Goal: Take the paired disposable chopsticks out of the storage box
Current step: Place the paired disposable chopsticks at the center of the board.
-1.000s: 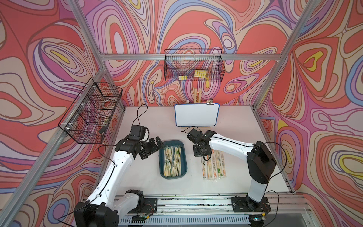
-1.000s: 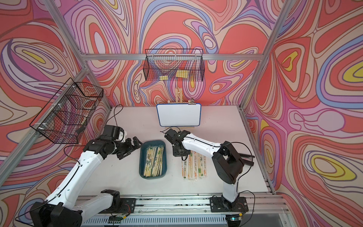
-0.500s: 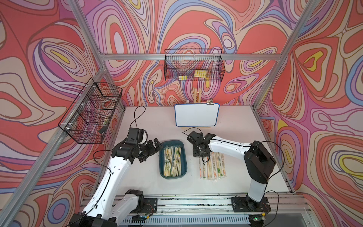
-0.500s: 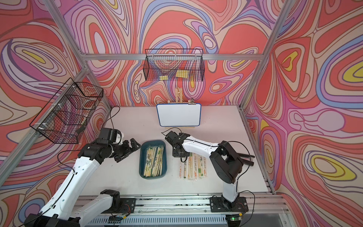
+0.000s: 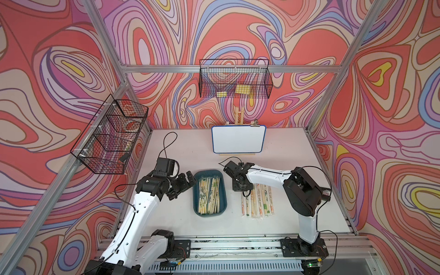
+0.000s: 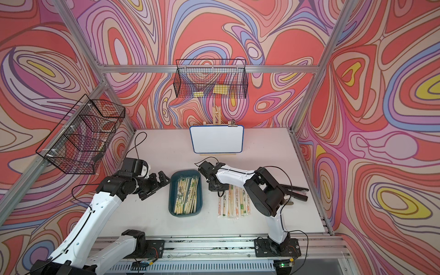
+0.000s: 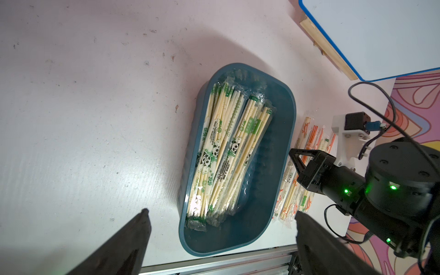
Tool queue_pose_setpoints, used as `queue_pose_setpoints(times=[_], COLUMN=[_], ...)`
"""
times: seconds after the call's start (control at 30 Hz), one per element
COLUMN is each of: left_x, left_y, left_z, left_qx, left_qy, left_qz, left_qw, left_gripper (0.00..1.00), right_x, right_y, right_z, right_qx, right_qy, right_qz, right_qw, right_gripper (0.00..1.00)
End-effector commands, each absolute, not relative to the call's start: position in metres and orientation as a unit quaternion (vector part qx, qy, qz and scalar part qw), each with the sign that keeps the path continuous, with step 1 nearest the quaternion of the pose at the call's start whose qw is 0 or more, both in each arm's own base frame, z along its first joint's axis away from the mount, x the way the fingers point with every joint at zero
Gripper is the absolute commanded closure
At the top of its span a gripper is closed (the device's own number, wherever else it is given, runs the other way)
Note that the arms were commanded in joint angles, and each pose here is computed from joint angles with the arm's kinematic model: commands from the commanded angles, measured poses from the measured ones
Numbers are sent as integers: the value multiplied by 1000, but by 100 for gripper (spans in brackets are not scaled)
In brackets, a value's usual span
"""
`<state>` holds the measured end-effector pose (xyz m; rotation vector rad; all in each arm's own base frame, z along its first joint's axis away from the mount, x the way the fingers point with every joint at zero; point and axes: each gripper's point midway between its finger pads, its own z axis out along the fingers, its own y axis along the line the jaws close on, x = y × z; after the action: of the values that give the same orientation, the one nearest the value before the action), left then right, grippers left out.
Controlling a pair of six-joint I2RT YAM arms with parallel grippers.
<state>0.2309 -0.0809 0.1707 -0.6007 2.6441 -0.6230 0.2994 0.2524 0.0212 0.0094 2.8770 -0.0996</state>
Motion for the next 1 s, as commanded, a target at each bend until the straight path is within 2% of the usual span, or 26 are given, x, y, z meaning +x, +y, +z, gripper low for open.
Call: queue_pose_setpoints(times=[0.0, 0.2, 0.53, 0.63, 0.77, 0.97], left_x=[226, 226, 226, 225, 222, 217], left_y=[-81, -79, -77, -74, -72, -64], left_z=[169, 167, 162, 162, 163, 157], left_qx=[-215, -215, -216, -215, -215, -209], left_qy=[936, 938, 942, 943, 945, 951], left_qz=[-217, -212, -199, -192, -184, -160], left_qw=[173, 171, 165, 164, 164, 161], left_gripper=[0, 0, 0, 0, 0, 0], right_x=[307, 304, 301, 299, 297, 289], right_y=[248, 245, 241, 240, 241, 262], right_z=[23, 20, 27, 33, 53, 101], right_qx=[7, 7, 7, 9, 12, 1], right_qy=[988, 989, 988, 988, 986, 982], right_qz=[-50, -50, -46, -38, -15, 74], right_qw=[143, 141, 147, 152, 164, 174], right_gripper=[96, 94, 71, 67, 67, 67])
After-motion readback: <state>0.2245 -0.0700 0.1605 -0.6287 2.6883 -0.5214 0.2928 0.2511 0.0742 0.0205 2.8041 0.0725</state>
